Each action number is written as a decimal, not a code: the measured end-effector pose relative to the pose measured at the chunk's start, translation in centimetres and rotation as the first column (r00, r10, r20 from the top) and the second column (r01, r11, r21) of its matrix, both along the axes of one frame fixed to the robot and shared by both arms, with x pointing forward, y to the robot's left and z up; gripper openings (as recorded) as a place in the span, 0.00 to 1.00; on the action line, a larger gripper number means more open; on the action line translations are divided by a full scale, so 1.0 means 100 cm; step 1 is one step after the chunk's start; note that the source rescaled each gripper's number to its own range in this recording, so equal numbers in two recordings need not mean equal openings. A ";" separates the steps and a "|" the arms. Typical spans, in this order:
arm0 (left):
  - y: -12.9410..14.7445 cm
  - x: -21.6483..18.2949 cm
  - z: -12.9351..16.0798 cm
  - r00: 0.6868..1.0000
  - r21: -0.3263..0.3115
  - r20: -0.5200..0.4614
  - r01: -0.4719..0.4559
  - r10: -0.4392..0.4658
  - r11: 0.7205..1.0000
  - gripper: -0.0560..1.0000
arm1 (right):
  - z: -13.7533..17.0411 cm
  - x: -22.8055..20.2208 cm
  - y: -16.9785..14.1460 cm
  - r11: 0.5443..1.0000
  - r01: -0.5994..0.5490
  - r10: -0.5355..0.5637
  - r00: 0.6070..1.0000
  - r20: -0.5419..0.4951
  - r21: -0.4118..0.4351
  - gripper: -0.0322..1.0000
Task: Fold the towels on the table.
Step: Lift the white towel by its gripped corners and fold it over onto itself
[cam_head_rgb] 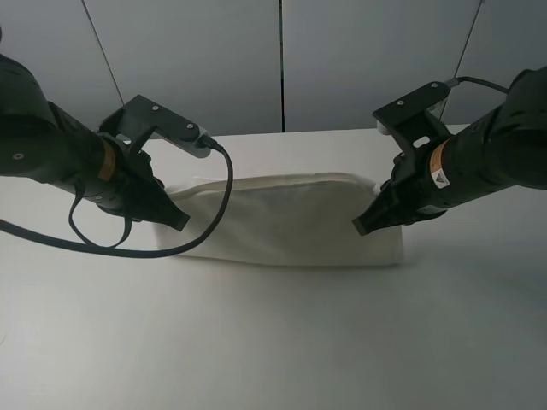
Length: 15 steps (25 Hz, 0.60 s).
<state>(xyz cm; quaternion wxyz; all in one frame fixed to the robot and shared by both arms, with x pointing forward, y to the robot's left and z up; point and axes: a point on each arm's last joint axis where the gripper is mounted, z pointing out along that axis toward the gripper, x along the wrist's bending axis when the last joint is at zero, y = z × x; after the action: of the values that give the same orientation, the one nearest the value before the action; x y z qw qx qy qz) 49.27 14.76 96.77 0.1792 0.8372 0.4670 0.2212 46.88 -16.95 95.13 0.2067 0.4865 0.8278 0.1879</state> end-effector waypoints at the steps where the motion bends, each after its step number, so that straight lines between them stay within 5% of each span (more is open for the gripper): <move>1: 0.000 0.001 -0.001 1.000 0.001 0.007 0.000 0.000 1.000 0.10 | 0.000 0.002 -0.001 1.000 0.006 -0.006 1.000 0.016 -0.011 0.03; 15: -0.002 0.020 -0.014 0.989 0.034 0.139 -0.049 0.044 0.998 0.10 | -0.013 0.017 0.001 0.996 0.085 -0.087 0.991 0.106 0.015 0.03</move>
<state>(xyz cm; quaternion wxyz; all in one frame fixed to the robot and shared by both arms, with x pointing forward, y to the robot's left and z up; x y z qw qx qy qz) 51.24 14.55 95.36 0.1903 0.8119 0.4686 0.2915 48.59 -16.84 93.79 0.2557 0.5122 0.7929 0.2088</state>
